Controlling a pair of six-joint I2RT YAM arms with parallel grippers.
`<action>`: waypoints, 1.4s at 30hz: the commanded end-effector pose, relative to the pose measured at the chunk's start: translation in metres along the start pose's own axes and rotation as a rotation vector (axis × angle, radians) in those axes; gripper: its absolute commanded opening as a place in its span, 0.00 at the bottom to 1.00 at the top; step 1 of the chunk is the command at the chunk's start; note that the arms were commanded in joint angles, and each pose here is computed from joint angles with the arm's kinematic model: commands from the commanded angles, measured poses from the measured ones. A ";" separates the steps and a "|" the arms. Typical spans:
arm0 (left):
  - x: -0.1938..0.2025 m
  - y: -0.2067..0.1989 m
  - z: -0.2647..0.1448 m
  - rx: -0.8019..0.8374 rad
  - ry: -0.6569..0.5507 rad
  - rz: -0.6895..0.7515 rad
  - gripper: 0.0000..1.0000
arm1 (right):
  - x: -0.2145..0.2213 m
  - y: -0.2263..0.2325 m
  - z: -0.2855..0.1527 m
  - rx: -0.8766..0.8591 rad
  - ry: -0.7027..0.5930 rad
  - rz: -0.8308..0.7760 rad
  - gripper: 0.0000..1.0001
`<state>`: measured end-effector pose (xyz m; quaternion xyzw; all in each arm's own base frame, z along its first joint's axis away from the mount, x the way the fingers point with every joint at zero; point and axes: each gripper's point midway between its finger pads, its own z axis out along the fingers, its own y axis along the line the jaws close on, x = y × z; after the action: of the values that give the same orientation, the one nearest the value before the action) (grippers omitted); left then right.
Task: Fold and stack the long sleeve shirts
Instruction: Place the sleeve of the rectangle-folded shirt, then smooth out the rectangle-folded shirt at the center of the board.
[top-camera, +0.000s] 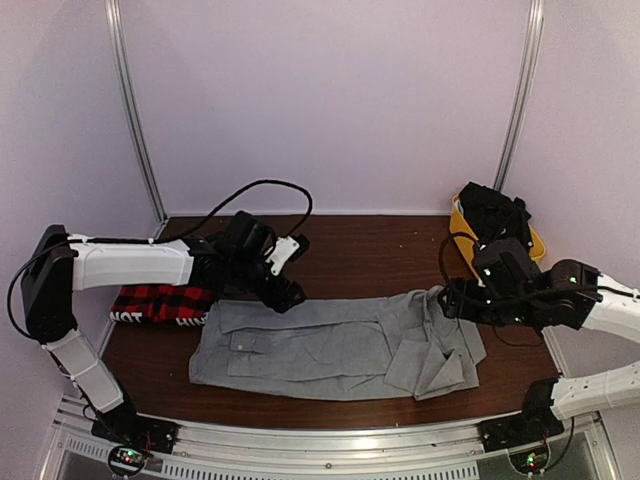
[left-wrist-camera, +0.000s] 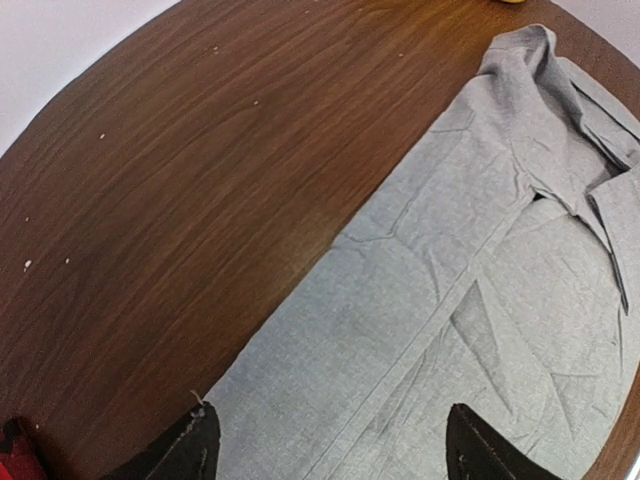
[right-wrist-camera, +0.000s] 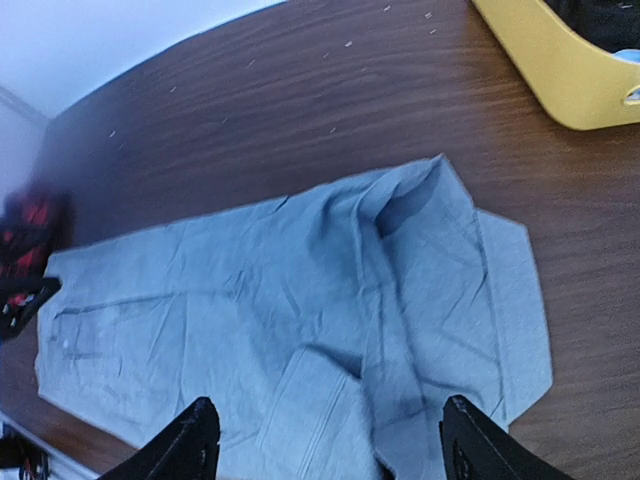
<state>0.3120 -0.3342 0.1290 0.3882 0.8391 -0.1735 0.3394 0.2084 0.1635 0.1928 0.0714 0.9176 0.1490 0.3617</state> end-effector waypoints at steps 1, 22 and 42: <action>0.006 0.026 -0.008 -0.125 0.003 -0.099 0.79 | -0.050 -0.019 0.030 0.083 -0.108 -0.045 0.76; 0.068 0.057 0.015 -0.182 0.108 -0.279 0.80 | -0.056 -0.040 0.184 0.384 0.074 -0.210 0.63; 0.144 0.077 0.004 -0.287 0.208 -0.385 0.79 | -0.014 -0.100 0.163 0.407 0.130 -0.124 0.58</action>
<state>0.3046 -0.2187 0.0198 0.2051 0.9431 -0.0751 0.2506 0.3212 0.0938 0.0313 0.0567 0.9612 -0.1056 0.2485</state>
